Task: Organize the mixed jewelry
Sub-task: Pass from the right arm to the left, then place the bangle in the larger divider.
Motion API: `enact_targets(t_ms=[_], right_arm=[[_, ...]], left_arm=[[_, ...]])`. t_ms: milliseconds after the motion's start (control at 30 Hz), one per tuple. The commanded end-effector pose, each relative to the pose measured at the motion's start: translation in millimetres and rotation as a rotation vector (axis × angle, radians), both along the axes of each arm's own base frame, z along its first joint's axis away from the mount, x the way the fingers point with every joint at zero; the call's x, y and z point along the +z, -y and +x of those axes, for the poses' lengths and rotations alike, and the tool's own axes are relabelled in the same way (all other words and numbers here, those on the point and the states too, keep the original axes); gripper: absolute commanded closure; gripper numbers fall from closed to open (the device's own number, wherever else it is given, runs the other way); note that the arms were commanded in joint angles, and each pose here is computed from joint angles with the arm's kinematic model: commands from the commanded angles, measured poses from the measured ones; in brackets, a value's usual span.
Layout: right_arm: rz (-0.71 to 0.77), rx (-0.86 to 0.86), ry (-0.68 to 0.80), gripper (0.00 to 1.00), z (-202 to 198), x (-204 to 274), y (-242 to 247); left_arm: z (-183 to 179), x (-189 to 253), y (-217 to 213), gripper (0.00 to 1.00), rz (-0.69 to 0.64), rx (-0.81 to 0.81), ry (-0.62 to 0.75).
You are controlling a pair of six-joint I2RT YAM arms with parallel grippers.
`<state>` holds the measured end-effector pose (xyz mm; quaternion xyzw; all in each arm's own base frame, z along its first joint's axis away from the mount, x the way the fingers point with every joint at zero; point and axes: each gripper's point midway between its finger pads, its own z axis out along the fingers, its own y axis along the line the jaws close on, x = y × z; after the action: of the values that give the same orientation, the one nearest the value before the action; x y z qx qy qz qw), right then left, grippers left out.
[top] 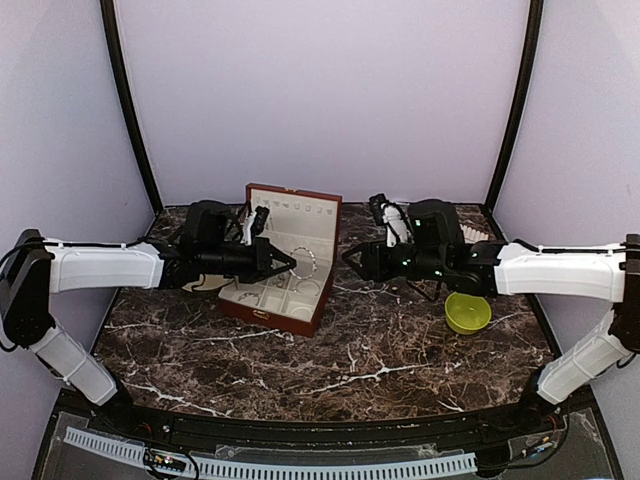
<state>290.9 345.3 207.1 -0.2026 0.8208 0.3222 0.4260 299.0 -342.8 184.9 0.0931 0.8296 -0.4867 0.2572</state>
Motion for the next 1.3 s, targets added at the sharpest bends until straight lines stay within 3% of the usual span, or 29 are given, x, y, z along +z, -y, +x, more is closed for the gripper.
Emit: enact_targets(t_ms=[0, 200, 400, 700, 1267], right_arm=[[0.056, -0.043, 0.043, 0.44, 5, 16, 12], [0.07, -0.082, 0.041, 0.45, 2, 15, 30], [0.081, -0.14, 0.054, 0.45, 0, 16, 54], [0.066, -0.203, 0.021, 0.45, 1, -2, 79], [0.041, -0.22, -0.015, 0.45, 7, -19, 79]], left_arm=[[28, 1, -58, 1.0, 0.086, 0.13, 0.034], [59, -25, -116, 1.0, 0.265, 0.266, 0.025], [74, -58, -137, 1.0, 0.356, 0.28, -0.015], [94, -86, -136, 1.0, 0.459, 0.224, -0.002], [107, -108, -119, 0.99, 0.447, 0.146, -0.025]])
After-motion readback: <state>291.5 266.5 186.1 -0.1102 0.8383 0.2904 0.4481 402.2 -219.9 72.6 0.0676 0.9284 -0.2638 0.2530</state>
